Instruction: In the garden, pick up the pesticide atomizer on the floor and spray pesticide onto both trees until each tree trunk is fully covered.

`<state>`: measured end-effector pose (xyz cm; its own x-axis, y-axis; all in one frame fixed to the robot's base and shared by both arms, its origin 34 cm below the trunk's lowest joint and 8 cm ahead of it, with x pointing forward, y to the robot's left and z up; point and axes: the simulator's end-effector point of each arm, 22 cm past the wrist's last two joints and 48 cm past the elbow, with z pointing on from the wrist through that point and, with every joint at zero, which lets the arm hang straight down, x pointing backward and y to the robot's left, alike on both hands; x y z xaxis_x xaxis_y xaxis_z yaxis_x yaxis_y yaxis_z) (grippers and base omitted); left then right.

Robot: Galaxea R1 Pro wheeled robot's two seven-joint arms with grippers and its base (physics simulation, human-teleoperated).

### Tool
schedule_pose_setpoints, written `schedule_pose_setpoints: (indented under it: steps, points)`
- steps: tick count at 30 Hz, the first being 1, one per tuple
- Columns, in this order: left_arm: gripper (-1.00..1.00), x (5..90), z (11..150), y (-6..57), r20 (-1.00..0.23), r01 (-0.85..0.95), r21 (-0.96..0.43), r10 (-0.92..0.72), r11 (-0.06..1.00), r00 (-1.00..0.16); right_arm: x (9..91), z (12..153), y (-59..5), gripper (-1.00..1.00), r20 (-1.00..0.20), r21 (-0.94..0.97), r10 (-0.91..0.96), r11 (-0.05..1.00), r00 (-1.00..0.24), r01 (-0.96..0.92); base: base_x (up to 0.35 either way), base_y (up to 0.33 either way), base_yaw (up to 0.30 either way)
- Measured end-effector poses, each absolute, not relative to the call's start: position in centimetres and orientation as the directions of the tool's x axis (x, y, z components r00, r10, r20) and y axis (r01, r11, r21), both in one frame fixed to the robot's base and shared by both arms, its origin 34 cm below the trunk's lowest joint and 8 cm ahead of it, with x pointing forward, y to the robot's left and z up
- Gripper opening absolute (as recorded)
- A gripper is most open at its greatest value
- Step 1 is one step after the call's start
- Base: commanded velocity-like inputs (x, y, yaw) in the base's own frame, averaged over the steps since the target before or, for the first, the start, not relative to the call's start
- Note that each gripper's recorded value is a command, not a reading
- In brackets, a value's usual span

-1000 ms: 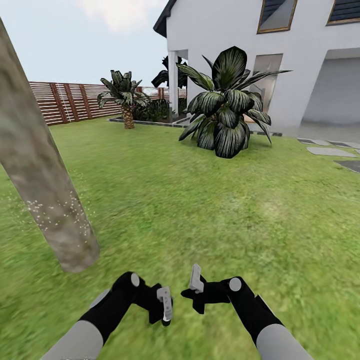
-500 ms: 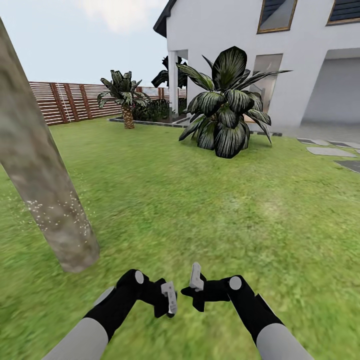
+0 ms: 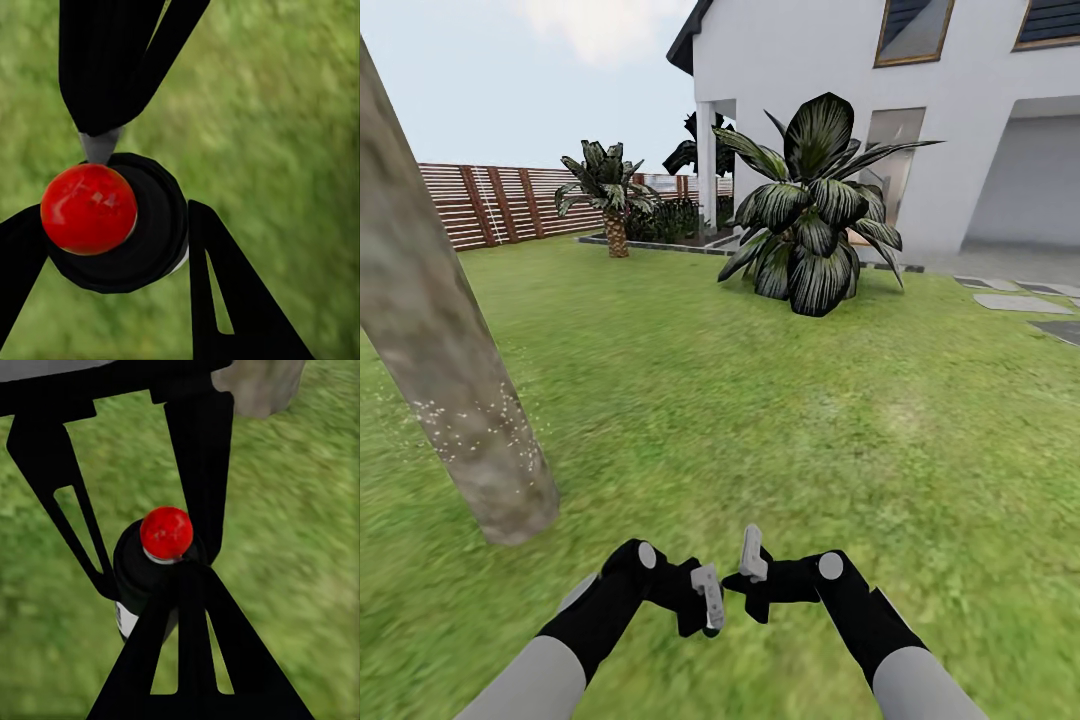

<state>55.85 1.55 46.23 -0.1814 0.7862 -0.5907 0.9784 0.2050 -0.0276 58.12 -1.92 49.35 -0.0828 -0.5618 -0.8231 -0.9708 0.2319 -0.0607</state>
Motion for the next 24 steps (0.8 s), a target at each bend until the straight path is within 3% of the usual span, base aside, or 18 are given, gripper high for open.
schedule_pose_setpoints:
  steps: [8, 11, 12, 21, 24]
  points:
    - [-1.00, 56.1, 45.9, 2.6, -0.581, 0.976, -0.027, 0.791, 0.217, -0.192, 58.1, 49.3, -2.0, -1.00, -0.822, -0.061, -0.563, 0.233, -0.084, -0.971, 0.000, 0.000, 0.000]
    - [-1.00, 56.6, 44.7, 6.5, -0.534, 0.971, -0.012, 0.819, 0.240, -0.209, 58.1, 49.2, -2.0, -1.00, -0.822, -0.059, -0.563, 0.232, -0.085, -0.971, 0.000, 0.000, 0.000]
    - [-1.00, 56.7, 44.3, 8.3, -0.515, 0.968, -0.007, 0.829, 0.250, -0.218, 58.1, 49.2, -2.1, 1.00, -0.821, -0.058, -0.564, 0.232, -0.086, -0.971, 0.000, 0.000, 0.000]
    - [-1.00, 56.9, 42.0, 23.0, -0.357, 0.941, 0.036, 0.884, 0.336, -0.301, 58.1, 48.6, -2.9, 1.00, -0.814, -0.057, -0.572, 0.243, -0.095, -0.968, 0.000, 0.000, 0.000]
    - [-1.00, 57.7, 41.7, 26.4, -0.366, 0.892, 0.046, 0.839, 0.450, -0.404, 60.3, 48.2, -4.8, 1.00, -0.804, -0.115, -0.585, 0.330, -0.107, -0.937, 0.000, 0.000, 0.000]
